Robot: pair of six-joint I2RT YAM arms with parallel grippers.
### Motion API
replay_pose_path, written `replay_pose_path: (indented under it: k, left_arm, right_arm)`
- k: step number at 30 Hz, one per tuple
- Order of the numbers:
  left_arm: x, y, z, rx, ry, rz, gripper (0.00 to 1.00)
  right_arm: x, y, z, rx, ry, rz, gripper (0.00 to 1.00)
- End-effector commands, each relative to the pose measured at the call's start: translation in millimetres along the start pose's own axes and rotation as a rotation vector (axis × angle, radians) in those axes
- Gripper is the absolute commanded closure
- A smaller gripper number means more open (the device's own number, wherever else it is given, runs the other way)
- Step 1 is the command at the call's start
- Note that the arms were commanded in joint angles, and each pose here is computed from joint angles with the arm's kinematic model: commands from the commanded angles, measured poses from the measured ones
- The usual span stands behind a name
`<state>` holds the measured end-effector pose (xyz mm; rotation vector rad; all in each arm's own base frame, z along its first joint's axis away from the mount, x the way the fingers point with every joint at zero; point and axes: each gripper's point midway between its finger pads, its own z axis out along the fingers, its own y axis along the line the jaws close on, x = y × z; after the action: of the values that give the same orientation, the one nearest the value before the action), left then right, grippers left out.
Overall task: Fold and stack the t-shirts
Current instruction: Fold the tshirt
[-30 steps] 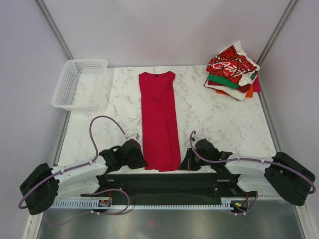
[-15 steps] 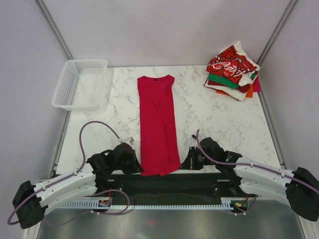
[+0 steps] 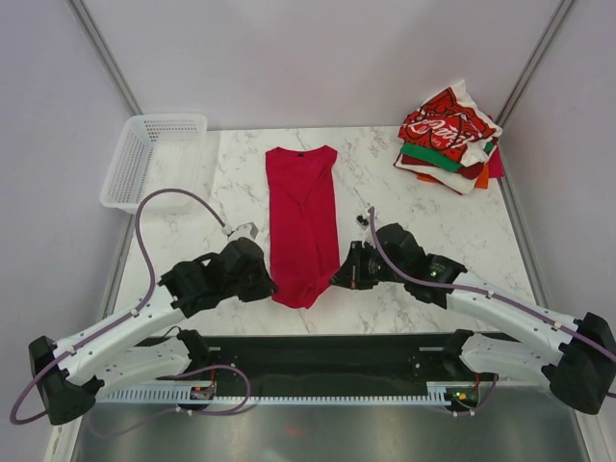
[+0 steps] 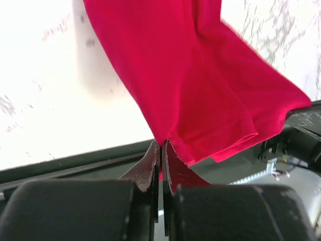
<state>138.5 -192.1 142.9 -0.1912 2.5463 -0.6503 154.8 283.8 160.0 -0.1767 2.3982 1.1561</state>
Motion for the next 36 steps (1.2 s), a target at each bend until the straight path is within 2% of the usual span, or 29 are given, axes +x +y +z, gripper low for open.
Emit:
replay_pose_path:
  k: [1,8,20,23,31,35,36]
  left_arm:
    - [-46,-10,-10,-0.065,-0.140,0.080,0.96]
    - [-101,-34,-8,-0.124,-0.180,0.116,0.93]
    - [-170,-12,61,-0.308,-0.105,0.125,0.92]
    - [-176,-7,85,-0.316,-0.040,0.131,0.93]
    - [-201,15,124,-0.377,0.006,0.118,0.95]
    - [-224,18,143,-0.380,0.004,0.118,0.92]
    - [-231,25,149,-0.386,0.013,0.120,0.89]
  right_arm:
    - [-32,-10,6,0.097,-0.047,-0.063,1.00]
    - [-105,-5,9,0.166,-0.146,-0.124,1.00]
    - [-188,-37,37,0.264,-0.175,-0.139,1.00]
    - [-196,-45,51,0.270,-0.154,-0.142,1.00]
    - [-211,-81,89,0.299,-0.092,-0.101,1.00]
    - [-224,-101,109,0.327,-0.085,-0.073,1.00]
    - [-225,-120,117,0.353,-0.070,-0.038,0.99]
